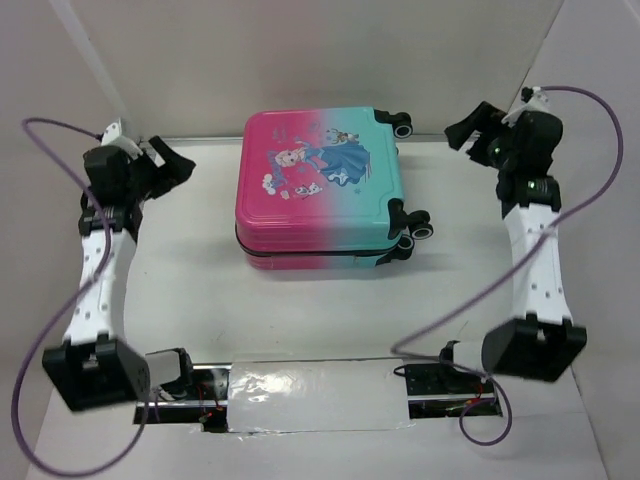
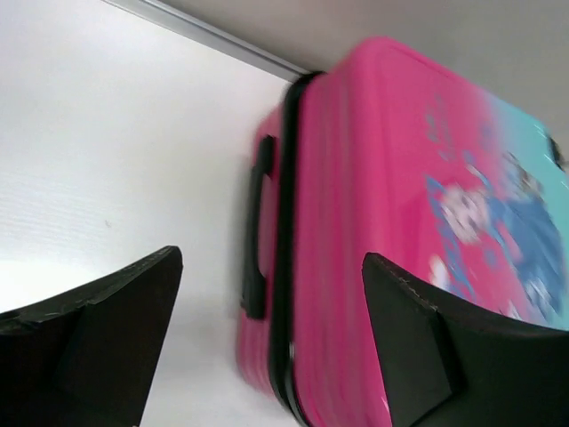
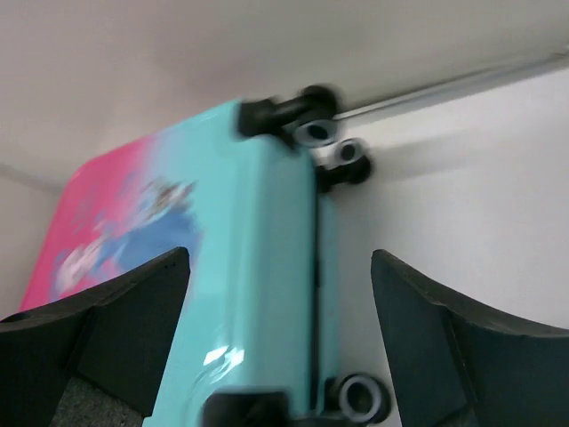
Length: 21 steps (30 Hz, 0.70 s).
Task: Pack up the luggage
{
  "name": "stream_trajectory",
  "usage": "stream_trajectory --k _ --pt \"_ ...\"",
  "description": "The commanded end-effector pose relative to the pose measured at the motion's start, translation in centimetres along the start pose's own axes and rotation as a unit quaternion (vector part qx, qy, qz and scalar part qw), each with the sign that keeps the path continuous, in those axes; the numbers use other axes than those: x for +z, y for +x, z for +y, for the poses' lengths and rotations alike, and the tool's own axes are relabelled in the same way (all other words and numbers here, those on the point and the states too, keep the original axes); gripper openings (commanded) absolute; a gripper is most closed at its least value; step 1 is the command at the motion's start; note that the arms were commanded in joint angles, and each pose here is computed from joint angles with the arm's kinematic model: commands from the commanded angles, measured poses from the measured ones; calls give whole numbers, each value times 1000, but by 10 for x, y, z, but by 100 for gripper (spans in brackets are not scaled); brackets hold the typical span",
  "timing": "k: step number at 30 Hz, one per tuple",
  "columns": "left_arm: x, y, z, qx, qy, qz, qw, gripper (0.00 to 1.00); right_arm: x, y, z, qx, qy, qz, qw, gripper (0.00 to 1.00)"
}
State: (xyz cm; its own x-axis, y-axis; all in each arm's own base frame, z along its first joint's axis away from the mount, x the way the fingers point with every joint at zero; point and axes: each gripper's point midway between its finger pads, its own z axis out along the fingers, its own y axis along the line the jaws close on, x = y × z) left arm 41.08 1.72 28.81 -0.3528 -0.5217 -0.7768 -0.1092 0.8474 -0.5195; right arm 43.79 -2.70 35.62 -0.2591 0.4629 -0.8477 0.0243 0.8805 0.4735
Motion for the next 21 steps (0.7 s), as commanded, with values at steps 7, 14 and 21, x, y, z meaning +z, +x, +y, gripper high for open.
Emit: stream_trajectory --k 7,14,21 --pt "-101 138 -57 32 143 50 988 94 -99 135 117 -95 -179 65 977 87" --pt "-113 221 -56 16 191 97 977 90 -131 225 124 -77 -186 142 969 84" --pt "-80 252 -48 61 178 104 977 87 -135 311 135 -145 -155 184 960 81"
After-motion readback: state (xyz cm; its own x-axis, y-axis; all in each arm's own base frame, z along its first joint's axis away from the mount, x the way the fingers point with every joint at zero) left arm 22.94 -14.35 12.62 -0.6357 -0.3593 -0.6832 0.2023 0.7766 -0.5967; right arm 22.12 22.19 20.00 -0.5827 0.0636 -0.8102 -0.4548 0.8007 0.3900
